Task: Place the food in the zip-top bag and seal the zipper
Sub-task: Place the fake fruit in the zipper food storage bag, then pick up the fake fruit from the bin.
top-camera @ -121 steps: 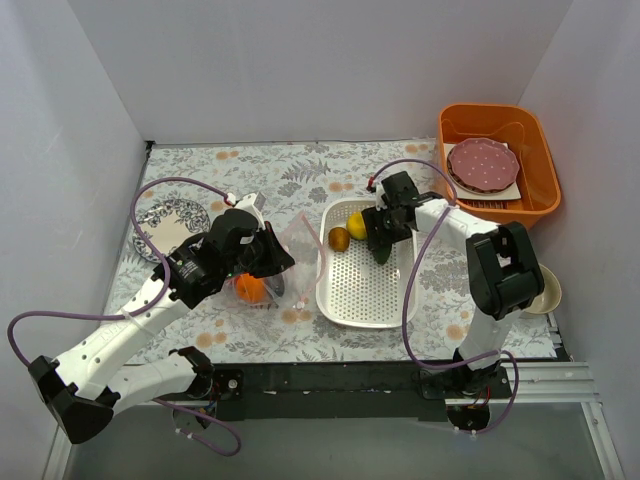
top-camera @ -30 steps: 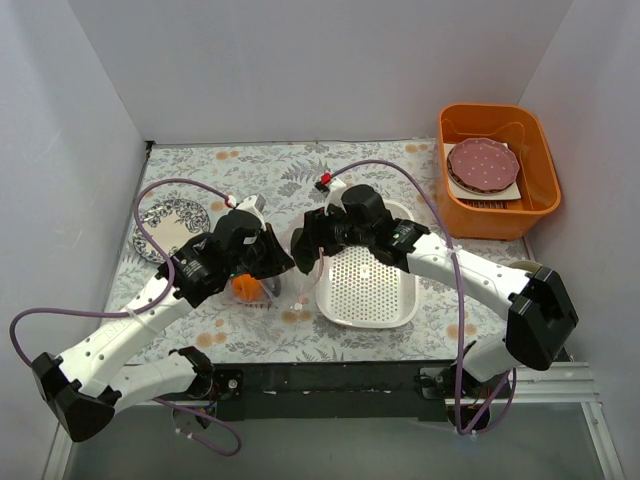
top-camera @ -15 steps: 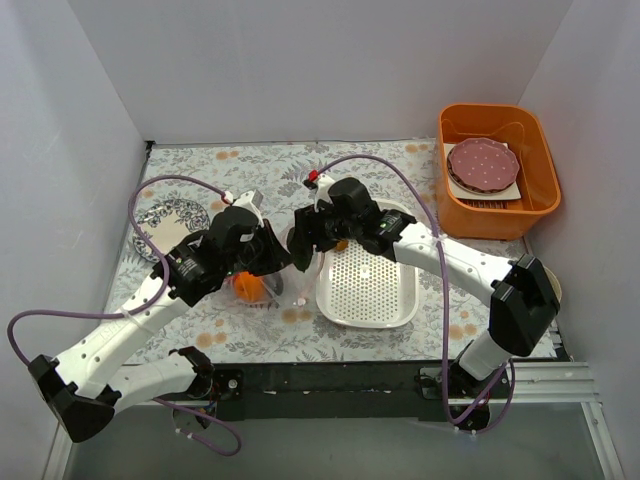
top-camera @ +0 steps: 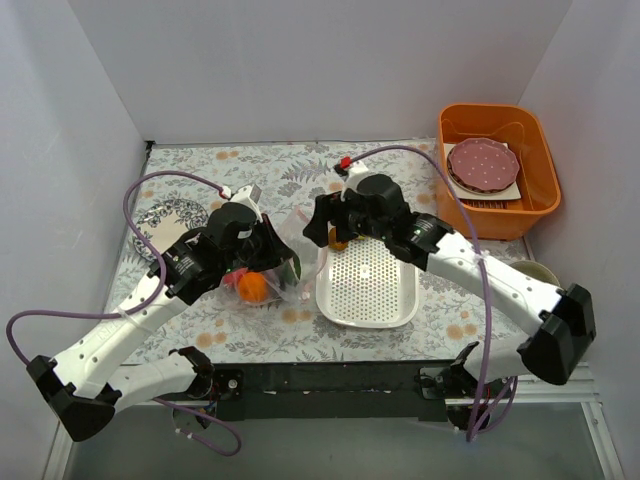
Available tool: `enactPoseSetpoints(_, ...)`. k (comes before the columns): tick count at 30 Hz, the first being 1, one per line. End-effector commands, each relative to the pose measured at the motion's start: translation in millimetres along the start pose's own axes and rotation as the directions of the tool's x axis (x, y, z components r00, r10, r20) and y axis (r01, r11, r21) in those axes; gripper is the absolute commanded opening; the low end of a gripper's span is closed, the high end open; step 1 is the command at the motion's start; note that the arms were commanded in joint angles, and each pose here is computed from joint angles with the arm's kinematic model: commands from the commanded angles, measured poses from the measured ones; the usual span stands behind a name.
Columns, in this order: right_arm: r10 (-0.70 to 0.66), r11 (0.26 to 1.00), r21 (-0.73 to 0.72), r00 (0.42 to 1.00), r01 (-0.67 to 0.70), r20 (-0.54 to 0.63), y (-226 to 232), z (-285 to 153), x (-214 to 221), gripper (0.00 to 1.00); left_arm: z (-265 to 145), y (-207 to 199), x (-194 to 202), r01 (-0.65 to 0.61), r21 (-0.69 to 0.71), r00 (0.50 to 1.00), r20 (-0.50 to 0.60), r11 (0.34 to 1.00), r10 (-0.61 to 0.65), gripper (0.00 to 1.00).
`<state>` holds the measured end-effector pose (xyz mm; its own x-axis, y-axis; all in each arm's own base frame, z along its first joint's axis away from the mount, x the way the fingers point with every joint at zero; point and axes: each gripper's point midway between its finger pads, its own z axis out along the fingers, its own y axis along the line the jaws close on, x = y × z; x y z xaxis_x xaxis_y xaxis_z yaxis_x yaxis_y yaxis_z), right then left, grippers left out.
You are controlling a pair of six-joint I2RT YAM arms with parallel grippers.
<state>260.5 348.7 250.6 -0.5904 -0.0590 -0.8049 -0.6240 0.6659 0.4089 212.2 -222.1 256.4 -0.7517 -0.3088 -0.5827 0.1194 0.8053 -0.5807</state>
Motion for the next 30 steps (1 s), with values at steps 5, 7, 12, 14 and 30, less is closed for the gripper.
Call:
enactPoseSetpoints(5,0.096,0.957,0.258,0.984,-0.132,0.149,-75.7,-45.2,-3.3,0.95,-12.9,-6.4,-22.3,-0.007,0.003,0.996,0.088,1.0,0.006,0.0)
enactPoseSetpoints(7,0.144,0.95,0.268,0.986,-0.161,0.082,-92.4,-36.0,11.9,0.95,-16.5,-7.8,-26.1,-0.006,0.013,0.994,0.108,1.0,0.004,0.0)
enactPoseSetpoints(12,0.139,0.931,0.356,0.98,-0.08,-0.141,-124.5,-20.5,43.8,0.91,-12.6,-2.0,-20.0,-0.014,-0.02,0.997,0.076,1.0,0.016,0.0)
enactPoseSetpoints(14,0.133,0.934,0.351,0.974,-0.061,-0.185,-132.8,-11.7,47.0,0.91,-11.7,0.3,-16.1,-0.009,-0.022,0.998,0.066,1.0,0.011,0.0)
enactPoseSetpoints(30,0.265,0.947,0.236,0.943,-0.216,-0.2,-141.2,58.7,56.3,0.75,-12.0,-2.1,-14.3,0.008,0.004,0.998,0.068,1.0,-0.008,0.0)
